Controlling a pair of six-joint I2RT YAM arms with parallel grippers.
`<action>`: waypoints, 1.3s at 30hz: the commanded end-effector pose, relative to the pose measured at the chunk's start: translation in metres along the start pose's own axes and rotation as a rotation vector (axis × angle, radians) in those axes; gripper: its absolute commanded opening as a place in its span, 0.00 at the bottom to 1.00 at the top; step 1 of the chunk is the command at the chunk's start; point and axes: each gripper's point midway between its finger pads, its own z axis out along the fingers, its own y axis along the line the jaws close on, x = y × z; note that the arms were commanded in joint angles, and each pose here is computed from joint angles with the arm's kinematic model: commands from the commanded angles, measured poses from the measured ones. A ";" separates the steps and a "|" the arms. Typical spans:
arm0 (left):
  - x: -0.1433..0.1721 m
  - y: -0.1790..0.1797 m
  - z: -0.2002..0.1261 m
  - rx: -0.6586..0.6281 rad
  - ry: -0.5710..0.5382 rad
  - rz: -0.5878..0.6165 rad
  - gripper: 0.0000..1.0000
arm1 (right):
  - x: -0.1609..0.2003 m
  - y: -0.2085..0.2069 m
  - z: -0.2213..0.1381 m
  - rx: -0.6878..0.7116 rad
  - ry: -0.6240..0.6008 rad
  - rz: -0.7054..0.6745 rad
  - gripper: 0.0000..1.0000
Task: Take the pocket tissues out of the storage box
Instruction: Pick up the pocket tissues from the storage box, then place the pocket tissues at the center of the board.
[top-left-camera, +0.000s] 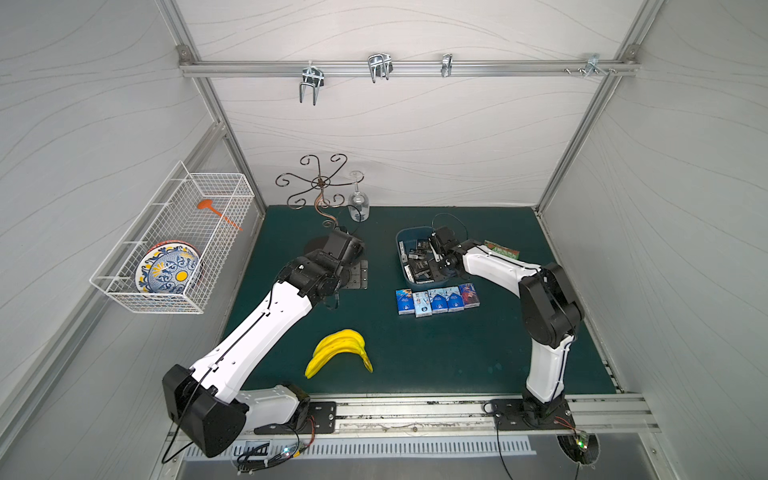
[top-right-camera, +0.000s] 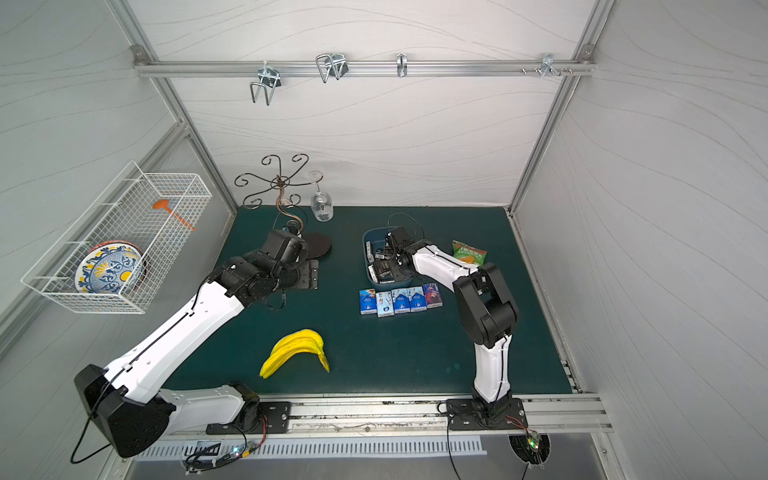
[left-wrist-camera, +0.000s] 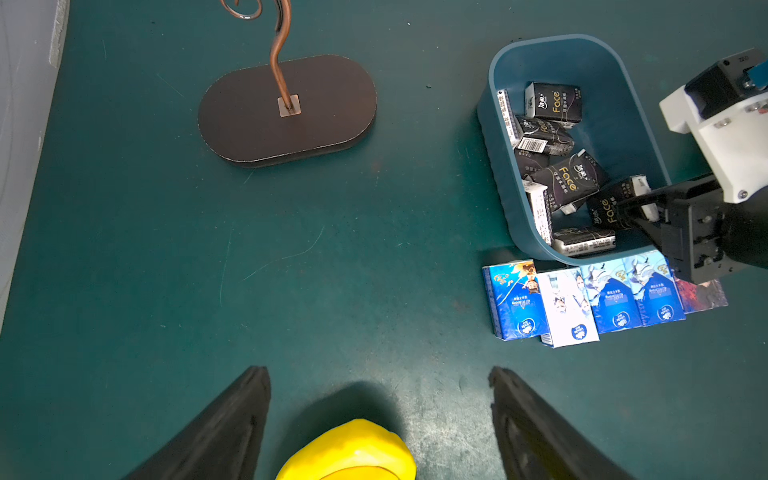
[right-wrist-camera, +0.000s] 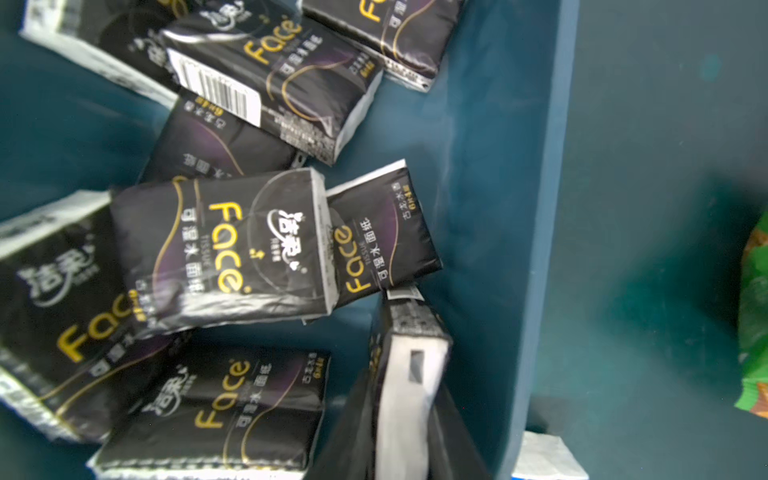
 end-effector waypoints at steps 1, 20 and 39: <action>-0.015 -0.004 -0.004 0.013 -0.045 -0.009 0.87 | -0.026 0.002 -0.044 -0.011 -0.113 -0.020 0.17; -0.027 -0.006 -0.023 0.057 -0.091 -0.055 0.87 | 0.158 0.160 -0.142 -0.761 0.211 -0.204 0.15; -0.030 -0.002 -0.033 0.051 -0.105 -0.056 0.87 | 0.162 0.116 -0.088 -0.546 0.278 -0.118 0.47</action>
